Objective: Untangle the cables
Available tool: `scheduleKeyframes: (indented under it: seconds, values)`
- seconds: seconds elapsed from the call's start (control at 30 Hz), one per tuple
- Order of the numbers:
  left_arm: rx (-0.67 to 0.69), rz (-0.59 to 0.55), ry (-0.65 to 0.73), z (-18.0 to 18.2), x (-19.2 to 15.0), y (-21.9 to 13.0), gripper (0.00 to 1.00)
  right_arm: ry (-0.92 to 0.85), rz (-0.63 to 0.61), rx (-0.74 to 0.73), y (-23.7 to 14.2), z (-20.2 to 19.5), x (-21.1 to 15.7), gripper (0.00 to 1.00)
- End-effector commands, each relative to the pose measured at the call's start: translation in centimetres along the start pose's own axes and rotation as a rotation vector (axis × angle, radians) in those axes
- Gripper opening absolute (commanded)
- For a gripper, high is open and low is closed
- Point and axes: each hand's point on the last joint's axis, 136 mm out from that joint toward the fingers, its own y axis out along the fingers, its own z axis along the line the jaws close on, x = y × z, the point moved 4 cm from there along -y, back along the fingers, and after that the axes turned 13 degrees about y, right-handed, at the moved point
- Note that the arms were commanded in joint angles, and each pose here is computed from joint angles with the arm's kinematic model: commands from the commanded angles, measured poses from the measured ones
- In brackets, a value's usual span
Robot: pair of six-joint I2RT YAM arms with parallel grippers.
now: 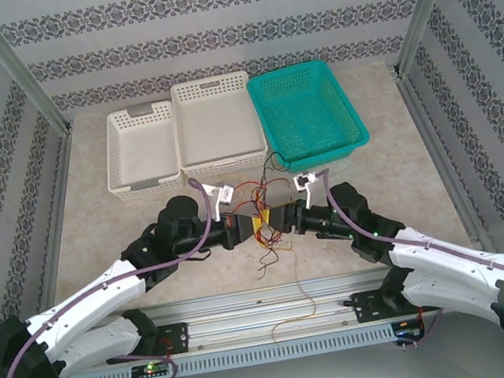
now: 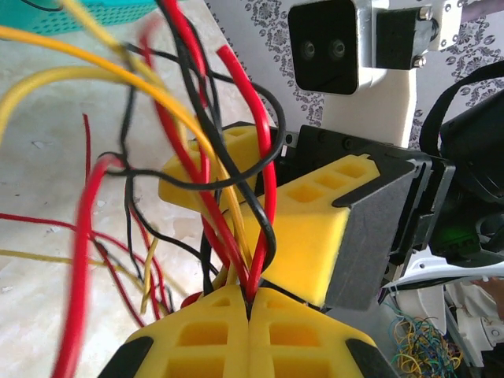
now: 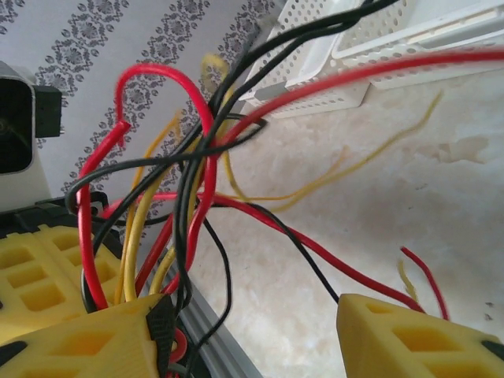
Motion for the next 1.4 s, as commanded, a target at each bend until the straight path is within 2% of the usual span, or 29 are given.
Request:
scheduleKeyframes:
  seconds: [0.0, 0.1, 0.43, 0.73, 0.8, 1.0, 1.17, 1.37]
  values:
    - [-0.063, -0.057, 0.027, -1.2, 1.1, 0.2, 0.0, -0.043, -0.048, 0.129, -0.3, 2.9, 0.7, 0.58]
    - [-0.067, -0.053, 0.027, -1.2, 0.8, 0.3, 0.0, -0.05, -0.085, 0.12, -0.6, 2.7, 1.0, 0.52]
    - [-0.054, -0.052, 0.045, -1.1, 0.7, 0.0, 0.0, -0.072, -0.109, 0.171, -1.8, 3.8, 1.2, 0.55]
    - [-0.078, -0.081, 0.057, -1.8, 1.6, -0.2, 0.0, -0.029, -0.045, 0.132, 1.0, 2.3, 0.2, 0.42]
    - [-0.08, -0.083, 0.056, -1.9, 1.6, -0.3, 0.0, -0.035, -0.056, 0.138, 1.0, 2.5, 0.4, 0.35]
    - [-0.06, -0.092, 0.065, -1.8, 1.5, -0.8, 0.0, -0.06, -0.092, 0.104, 0.5, 2.4, 0.9, 0.0]
    - [-0.002, -0.104, 0.094, -1.5, 1.4, -2.3, 0.0, -0.074, -0.147, 0.003, -1.1, 1.1, 1.3, 0.0]
    - [0.025, -0.114, 0.106, -1.5, 1.8, -3.1, 0.0, -0.09, -0.171, -0.001, -2.7, 1.0, 1.6, 0.0]
